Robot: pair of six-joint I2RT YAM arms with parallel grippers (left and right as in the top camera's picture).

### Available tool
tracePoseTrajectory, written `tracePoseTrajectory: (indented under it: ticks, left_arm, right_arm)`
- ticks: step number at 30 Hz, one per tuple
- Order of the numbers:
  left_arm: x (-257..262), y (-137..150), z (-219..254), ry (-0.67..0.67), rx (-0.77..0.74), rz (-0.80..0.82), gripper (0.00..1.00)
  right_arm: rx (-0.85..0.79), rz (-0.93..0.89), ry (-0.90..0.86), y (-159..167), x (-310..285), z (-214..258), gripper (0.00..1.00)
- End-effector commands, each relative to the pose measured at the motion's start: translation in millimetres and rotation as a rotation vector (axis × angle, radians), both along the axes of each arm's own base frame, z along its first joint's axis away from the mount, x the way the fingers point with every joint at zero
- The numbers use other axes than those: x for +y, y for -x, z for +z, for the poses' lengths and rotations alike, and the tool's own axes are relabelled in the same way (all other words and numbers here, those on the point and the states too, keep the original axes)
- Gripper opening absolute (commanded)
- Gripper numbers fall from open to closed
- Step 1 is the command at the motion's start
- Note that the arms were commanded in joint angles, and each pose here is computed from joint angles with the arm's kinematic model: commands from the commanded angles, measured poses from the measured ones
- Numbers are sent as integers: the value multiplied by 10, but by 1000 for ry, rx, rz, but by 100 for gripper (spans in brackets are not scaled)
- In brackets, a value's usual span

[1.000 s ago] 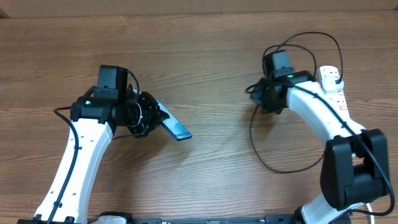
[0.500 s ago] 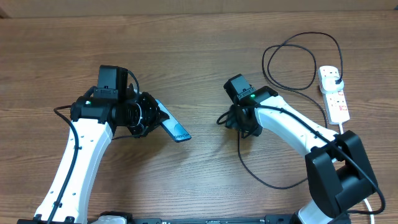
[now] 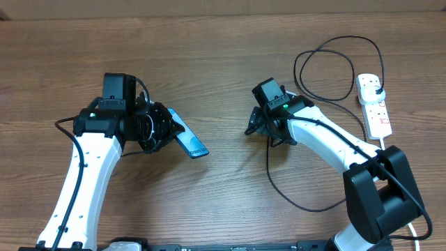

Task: Plug charger to phone and switch on socket
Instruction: 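Grasp the black cable near its USB-C plug with the right gripper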

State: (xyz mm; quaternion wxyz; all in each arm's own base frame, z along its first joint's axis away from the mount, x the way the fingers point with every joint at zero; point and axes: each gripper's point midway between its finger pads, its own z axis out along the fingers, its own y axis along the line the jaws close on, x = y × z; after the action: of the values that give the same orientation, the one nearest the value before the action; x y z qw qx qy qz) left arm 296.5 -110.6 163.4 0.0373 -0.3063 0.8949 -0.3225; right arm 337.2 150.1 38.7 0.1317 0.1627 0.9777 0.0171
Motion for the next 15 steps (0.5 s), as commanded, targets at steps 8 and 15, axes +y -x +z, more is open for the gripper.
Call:
tracePoseTrajectory:
  ticks: [8, 15]
  left_arm:
    - [-46, -22, 94, 27, -39, -34, 8]
    - [-71, -13, 110, 43, -40, -44, 8]
  right_arm:
    - [34, -8, 80, 4, -122, -232, 78]
    - [123, 37, 95, 119, -115, -493, 72]
